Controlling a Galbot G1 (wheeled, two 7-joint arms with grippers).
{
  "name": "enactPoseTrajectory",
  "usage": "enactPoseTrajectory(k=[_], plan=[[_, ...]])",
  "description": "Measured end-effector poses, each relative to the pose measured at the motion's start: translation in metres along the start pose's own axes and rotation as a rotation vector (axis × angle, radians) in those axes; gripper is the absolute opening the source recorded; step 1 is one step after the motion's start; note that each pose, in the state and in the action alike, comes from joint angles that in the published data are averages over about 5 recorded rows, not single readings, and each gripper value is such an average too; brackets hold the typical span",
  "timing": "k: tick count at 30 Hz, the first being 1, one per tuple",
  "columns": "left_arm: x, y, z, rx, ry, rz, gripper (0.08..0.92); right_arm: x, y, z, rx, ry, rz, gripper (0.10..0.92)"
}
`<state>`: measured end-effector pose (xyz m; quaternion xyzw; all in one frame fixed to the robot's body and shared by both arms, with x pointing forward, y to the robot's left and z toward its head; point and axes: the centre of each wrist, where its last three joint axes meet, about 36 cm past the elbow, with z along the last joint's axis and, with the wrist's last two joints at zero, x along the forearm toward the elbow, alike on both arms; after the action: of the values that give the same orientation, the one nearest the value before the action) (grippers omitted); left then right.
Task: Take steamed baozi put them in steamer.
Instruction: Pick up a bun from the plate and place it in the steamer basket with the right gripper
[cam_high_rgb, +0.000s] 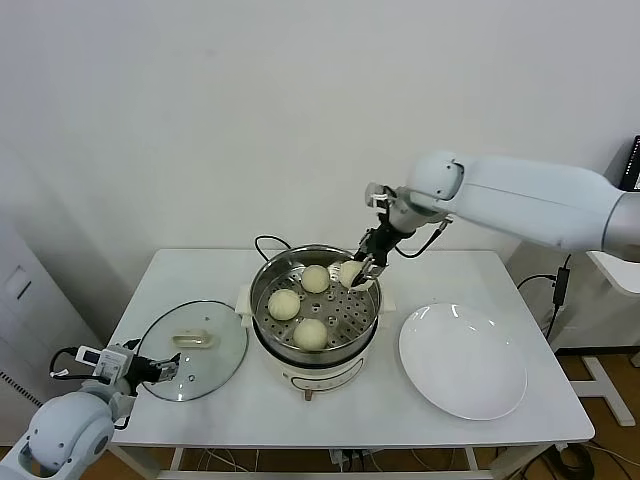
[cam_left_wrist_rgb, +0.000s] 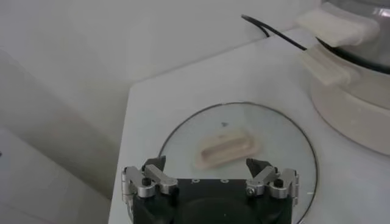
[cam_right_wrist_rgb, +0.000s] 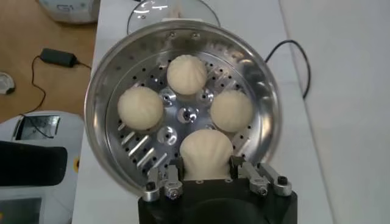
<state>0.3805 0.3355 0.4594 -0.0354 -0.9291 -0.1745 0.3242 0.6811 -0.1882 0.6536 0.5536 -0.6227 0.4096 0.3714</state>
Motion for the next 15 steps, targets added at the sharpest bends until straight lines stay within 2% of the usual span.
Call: enactPoseTrajectory(k=[11,15], plan=[[-0.003,0.002,0.002,0.005,0.008,-0.005,0.823,-0.056,0.008,-0.008,-0.021,0.021,0.000,0.458],[-0.004,0.003,0.003,0.006,0.012,-0.007,0.823,-0.069,0.010,-0.008,-0.024,0.022,0.002,0.495]])
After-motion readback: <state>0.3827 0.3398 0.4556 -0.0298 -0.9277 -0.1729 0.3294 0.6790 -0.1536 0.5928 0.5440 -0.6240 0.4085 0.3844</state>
